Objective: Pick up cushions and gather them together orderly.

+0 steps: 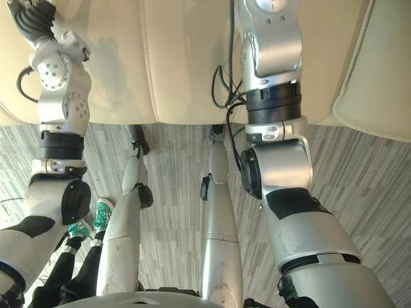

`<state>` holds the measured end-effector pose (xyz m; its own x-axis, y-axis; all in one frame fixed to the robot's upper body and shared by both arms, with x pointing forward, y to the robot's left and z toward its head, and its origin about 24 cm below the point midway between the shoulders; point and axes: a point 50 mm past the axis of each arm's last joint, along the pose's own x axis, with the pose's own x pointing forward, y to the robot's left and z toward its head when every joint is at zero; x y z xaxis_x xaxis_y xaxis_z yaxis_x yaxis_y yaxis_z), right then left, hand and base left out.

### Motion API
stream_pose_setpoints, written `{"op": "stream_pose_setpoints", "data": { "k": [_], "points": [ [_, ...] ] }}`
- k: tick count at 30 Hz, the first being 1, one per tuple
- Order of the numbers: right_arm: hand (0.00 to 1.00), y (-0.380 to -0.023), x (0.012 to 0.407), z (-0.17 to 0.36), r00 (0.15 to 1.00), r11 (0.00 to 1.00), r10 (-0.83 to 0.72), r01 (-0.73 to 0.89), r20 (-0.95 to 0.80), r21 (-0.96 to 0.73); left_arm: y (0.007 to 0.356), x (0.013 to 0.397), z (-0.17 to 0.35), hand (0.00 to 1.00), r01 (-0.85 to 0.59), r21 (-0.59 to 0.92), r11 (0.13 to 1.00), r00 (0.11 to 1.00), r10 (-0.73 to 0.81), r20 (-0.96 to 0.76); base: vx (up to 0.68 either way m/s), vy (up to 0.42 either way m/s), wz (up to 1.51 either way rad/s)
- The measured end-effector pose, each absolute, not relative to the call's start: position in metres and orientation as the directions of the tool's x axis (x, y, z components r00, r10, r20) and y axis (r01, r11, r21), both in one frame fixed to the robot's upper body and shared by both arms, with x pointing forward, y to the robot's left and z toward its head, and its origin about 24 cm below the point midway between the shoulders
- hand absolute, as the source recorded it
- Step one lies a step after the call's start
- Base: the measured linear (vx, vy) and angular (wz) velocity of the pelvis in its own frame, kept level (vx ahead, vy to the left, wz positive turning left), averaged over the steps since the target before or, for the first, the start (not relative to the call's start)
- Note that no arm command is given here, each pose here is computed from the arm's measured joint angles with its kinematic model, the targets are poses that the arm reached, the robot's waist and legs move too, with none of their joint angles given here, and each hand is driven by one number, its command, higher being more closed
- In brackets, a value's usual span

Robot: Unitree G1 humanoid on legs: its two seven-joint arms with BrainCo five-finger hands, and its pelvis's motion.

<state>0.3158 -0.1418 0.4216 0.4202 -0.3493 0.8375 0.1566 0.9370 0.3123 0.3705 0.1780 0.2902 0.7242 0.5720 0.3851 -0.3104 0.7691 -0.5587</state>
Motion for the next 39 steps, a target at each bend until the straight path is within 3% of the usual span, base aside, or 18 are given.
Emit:
{"op": "stream_pose_setpoints", "data": {
  "k": [5,10,20,27,31,33,35,39],
  "points": [
    [0.0,-0.161,0.328,0.389,0.495,0.913,-0.405,0.186,0.769,0.362,0.179,0.369,0.267,0.0,-0.298,-0.634,0.713,0.752,0.585,0.304,0.1,-0.013,-0.1],
    [0.0,-0.175,0.326,0.381,0.505,0.895,-0.437,0.167,0.744,0.413,0.182,0.354,0.281,0.0,-0.239,-0.656,0.716,0.708,0.591,0.386,0.05,-0.007,-0.07],
    [0.0,-0.21,0.314,0.325,0.539,0.892,-0.448,0.224,0.713,0.392,0.243,0.318,0.256,0.0,-0.364,-0.599,0.714,0.586,0.675,0.449,0.02,-0.01,0.0],
    [0.0,-0.234,0.284,0.232,0.658,0.907,-0.421,0.316,0.625,0.278,0.256,0.282,0.165,0.0,-0.472,-0.394,0.789,0.705,0.606,0.369,0.05,-0.047,0.01],
    [0.0,-0.232,0.262,0.146,0.795,0.887,-0.453,0.356,0.403,0.295,0.233,0.256,0.094,0.0,-0.47,-0.309,0.826,0.824,0.537,0.181,0.12,-0.022,-0.1],
    [0.0,-0.232,0.246,0.085,0.857,0.843,-0.487,0.409,0.171,0.351,0.222,0.239,0.046,0.0,-0.49,-0.29,0.822,0.859,0.511,-0.001,0.16,0.002,-0.09],
    [0.0,-0.231,0.227,0.031,0.865,0.803,-0.499,0.482,-0.047,0.35,0.216,0.225,0.008,0.0,-0.508,-0.245,0.825,0.861,0.483,-0.157,0.17,0.006,-0.11],
    [0.0,-0.229,0.199,-0.035,0.822,0.804,-0.469,0.549,-0.323,0.231,0.21,0.204,-0.043,0.0,-0.51,-0.147,0.848,0.822,0.43,-0.373,0.11,0.017,-0.15]
  ]
}}
